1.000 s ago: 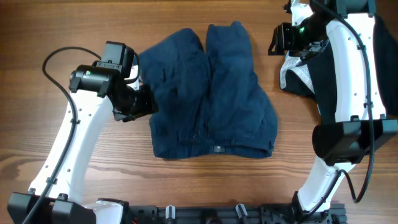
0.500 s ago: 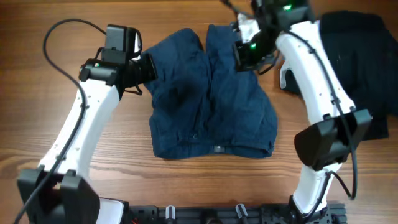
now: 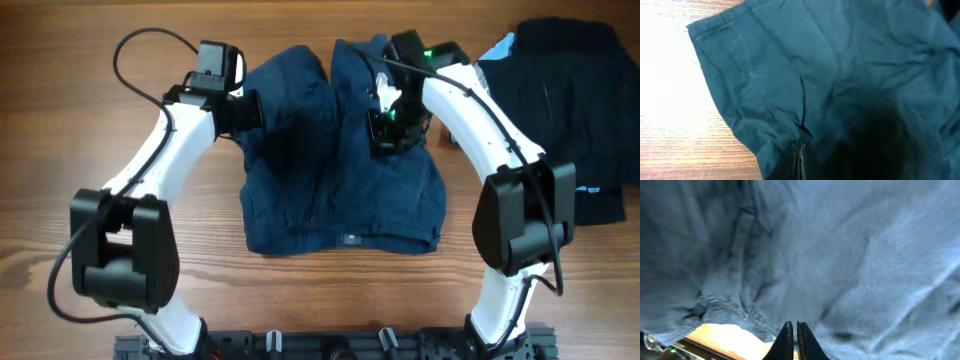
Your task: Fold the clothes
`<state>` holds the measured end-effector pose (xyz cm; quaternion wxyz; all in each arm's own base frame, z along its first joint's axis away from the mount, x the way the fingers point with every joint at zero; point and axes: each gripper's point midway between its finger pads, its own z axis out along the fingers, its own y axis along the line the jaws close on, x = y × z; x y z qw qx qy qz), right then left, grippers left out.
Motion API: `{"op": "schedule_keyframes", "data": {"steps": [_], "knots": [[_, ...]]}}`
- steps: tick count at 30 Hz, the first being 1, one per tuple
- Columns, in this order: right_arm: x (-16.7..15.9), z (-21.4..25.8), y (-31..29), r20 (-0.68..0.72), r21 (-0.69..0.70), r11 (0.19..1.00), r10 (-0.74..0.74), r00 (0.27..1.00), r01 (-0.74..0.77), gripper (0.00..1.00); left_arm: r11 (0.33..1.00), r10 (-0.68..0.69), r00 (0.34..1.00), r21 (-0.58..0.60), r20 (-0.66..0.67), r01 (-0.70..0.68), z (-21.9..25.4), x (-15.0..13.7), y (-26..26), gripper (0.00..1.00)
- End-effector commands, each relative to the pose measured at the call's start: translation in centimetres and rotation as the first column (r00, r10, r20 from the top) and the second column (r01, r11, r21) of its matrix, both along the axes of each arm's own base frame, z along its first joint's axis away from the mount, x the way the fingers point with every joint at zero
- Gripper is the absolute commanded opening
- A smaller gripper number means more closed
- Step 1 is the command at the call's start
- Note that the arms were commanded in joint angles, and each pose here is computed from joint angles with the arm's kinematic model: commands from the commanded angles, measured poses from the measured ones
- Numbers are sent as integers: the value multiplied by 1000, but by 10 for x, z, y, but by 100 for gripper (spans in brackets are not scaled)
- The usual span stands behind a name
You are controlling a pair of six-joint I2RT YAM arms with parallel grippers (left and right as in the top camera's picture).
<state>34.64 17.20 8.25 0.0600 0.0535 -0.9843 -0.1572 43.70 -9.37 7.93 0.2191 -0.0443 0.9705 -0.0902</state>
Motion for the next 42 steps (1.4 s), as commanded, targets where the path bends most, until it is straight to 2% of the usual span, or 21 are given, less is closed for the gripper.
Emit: {"op": "schedule_keyframes", "data": {"steps": [1, 8, 11, 13, 15, 19, 20, 21, 26, 31, 34, 36, 39, 42], "knots": [[-14, -18, -2, -40, -18, 999, -39, 998, 38, 4, 999, -34, 998, 35, -45, 35, -26, 0, -1, 4], [-17, -58, -4, -30, -19, 994, -104, 994, 104, 4, 998, -31, 994, 58, -107, 38, -61, -2, 0, 4], [0, -62, -8, 53, -37, 995, -88, 995, 90, 4, 988, 14, 994, 154, -109, 3, -66, -2, 18, 4], [14, -62, -8, 139, -37, 999, -3, 990, 8, 10, 960, 72, 991, 276, -117, -38, -66, -6, 43, 4], [24, -65, -19, 185, -104, 994, 0, 983, 20, 11, 936, 117, 983, 348, -141, -61, -68, -15, 64, 4], [34, -66, -25, 230, -141, 989, 1, 973, 33, 11, 926, 181, 966, 363, -186, -104, -77, -28, 92, 4], [36, -66, -25, 234, -140, 990, -1, 972, 34, 6, 925, 201, 961, 361, -192, -121, -79, -30, 99, 4], [37, -67, -25, 236, -139, 990, -1, 972, 34, 4, 924, 216, 956, 356, -197, -136, -80, -32, 106, 4], [59, -65, -20, 331, -120, 993, 22, 943, 19, 4, 948, 241, 941, 264, -239, -176, -84, -37, 117, 4], [93, -62, -28, 454, -137, 990, 35, 890, 31, 4, 950, 250, 920, 262, -302, -173, -84, -53, 120, 4], [99, -75, -40, 446, -142, 988, 12, 895, 57, 4, 960, 236, 922, 220, -308, -173, -78, -54, 113, 4], [98, -90, -52, 417, -152, 985, -7, 909, 77, 4, 974, 208, 932, 151, -296, -169, -68, -51, 101, 4], [103, -103, -78, 399, -159, 979, -57, 915, 130, 4, 985, 171, 949, 63, -264, -160, -50, -46, 87, 12], [119, -98, -105, 437, -146, 969, -116, 892, 198, 4, 987, 160, 960, 34, -228, -157, -34, -43, 83, 13]]}}
